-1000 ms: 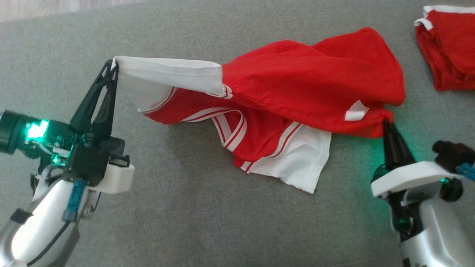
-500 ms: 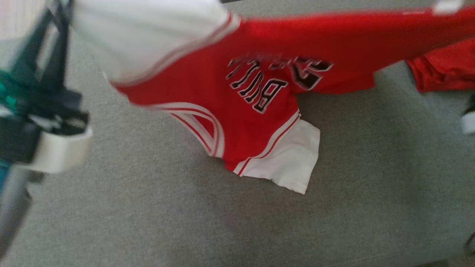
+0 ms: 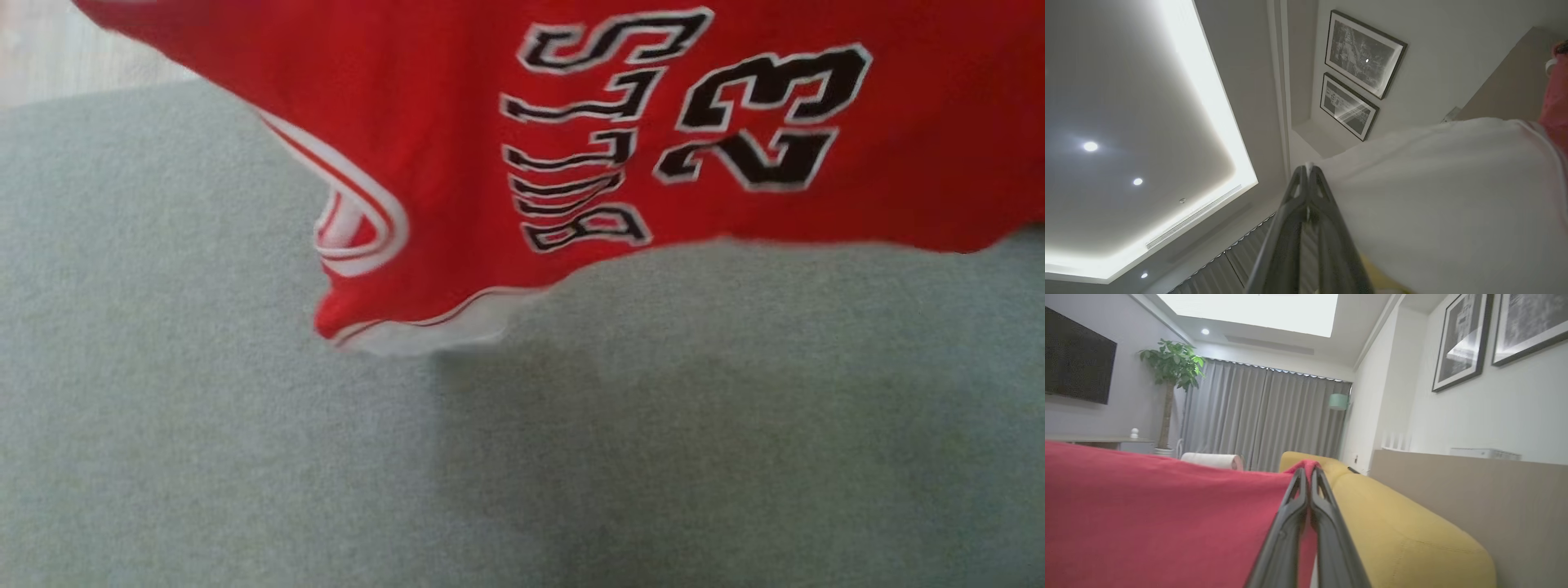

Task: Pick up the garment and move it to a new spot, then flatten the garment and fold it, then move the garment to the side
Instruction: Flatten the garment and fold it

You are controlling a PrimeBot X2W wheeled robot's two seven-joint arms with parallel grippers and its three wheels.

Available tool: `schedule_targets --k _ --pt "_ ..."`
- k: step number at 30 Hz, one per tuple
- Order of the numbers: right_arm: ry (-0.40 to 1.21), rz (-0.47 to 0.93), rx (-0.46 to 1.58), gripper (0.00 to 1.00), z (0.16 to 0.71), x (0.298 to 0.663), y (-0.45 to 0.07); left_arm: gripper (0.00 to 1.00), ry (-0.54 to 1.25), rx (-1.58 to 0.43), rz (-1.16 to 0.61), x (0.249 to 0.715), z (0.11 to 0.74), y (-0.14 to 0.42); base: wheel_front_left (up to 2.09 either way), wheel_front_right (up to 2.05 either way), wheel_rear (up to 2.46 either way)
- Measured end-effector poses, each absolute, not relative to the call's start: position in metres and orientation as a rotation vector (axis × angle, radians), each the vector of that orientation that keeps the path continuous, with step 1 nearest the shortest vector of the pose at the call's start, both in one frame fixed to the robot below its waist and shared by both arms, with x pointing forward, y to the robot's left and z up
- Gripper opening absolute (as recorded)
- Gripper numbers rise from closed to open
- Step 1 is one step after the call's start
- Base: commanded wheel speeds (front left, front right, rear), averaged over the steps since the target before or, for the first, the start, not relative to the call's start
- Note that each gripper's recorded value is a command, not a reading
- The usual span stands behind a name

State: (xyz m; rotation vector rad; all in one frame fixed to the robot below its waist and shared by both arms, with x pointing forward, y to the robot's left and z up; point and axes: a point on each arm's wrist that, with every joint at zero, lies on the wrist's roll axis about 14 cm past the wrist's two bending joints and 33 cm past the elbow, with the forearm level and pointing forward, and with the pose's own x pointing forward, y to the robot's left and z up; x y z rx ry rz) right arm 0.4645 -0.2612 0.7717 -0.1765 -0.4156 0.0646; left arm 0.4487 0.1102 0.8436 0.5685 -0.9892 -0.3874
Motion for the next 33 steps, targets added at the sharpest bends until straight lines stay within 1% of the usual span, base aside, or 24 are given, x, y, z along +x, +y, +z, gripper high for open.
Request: schedule_targets --k 3,8,11,13,19,21,23,27,30,33 --pt "-0.350 0.121 -0.123 0.00 0.762 0.490 -0.249 0.00 -0.918 0.589 -0.380 0.474 0.843 0.120 0.00 0.00 0.00" --pt "-0.199 0.184 -0.094 0.00 0.726 0.544 -0.227 0.00 -0.725 0.578 -0.386 0.532 0.804 0.131 0.00 0.00 0.00" --pt "-0.151 0.210 -0.093 0.00 0.708 0.577 -0.215 0.00 -0.681 0.588 -0.368 0.563 0.789 0.139 0.00 0.00 0.00" --pt "-0.153 0.227 -0.100 0.00 0.702 0.598 -0.205 0.00 -0.686 0.585 -0.347 0.581 0.789 0.146 0.00 0.00 0.00" --pt "-0.263 0.239 -0.138 0.00 0.703 0.646 -0.189 0.00 -0.756 0.571 -0.306 0.617 0.800 0.151 0.00 0.00 0.00" --pt "-0.266 0.242 -0.159 0.00 0.693 0.657 -0.187 0.00 -0.757 0.561 -0.320 0.624 0.794 0.148 0.00 0.00 0.00" --pt "-0.227 0.250 -0.178 0.00 0.672 0.666 -0.185 0.00 -0.728 0.537 -0.356 0.630 0.776 0.141 0.00 0.00 0.00" --pt "-0.141 0.257 -0.184 0.00 0.624 0.675 -0.188 0.00 -0.646 0.476 -0.450 0.626 0.720 0.129 0.00 0.00 0.00" --pt "-0.053 0.259 -0.161 0.00 0.580 0.668 -0.194 0.00 -0.512 0.422 -0.515 0.612 0.654 0.125 0.00 0.00 0.00" --pt "0.034 0.256 -0.130 0.00 0.538 0.649 -0.202 0.00 -0.393 0.377 -0.562 0.585 0.601 0.123 0.00 0.00 0.00"
